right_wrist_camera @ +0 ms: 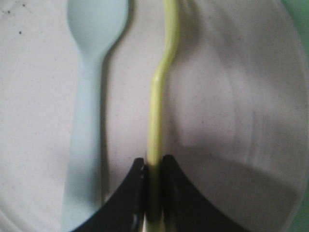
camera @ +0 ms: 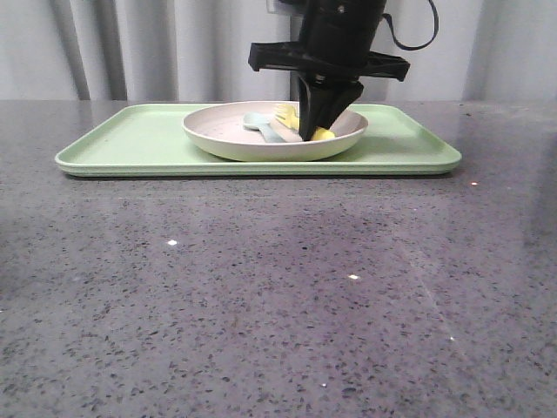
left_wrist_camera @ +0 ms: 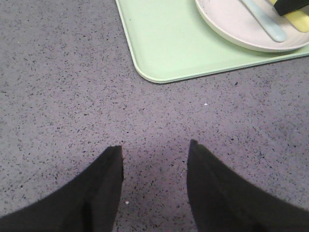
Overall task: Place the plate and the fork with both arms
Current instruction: 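Close the right gripper on the yellow fork handle and lift it, then move the fork beside the plate and lower it onto the tray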
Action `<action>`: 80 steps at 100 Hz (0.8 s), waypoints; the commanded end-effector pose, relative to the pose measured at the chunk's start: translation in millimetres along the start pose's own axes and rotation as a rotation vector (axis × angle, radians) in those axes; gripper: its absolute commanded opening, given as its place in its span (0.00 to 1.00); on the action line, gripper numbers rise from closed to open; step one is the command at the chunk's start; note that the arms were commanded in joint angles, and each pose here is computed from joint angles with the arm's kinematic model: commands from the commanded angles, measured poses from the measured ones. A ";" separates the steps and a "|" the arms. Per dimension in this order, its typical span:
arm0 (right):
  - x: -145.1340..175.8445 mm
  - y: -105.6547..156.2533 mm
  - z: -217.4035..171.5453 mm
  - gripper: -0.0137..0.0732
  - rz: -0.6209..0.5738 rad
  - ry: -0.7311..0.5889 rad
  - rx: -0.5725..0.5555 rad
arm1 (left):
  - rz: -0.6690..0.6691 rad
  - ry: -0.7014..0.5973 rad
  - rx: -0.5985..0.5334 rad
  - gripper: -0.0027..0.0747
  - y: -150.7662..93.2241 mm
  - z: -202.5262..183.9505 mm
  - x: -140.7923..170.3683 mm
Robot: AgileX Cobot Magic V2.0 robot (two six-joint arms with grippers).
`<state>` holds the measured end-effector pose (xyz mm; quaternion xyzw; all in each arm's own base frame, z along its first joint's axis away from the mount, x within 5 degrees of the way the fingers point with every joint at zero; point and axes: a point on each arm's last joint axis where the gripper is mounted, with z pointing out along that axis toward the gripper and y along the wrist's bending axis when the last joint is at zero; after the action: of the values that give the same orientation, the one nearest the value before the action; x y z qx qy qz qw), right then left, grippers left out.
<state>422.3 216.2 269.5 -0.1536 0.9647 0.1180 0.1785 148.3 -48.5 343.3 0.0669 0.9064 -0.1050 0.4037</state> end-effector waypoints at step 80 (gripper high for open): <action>-1.2 -57.2 -115.1 0.17 0.117 -0.134 0.042 | -0.014 -0.088 0.013 0.44 -1.5 -7.1 -11.1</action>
<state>419.1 145.7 325.9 -0.0923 0.9699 0.1106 0.1962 148.3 -48.5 343.3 0.0669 0.9064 -0.1050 0.4037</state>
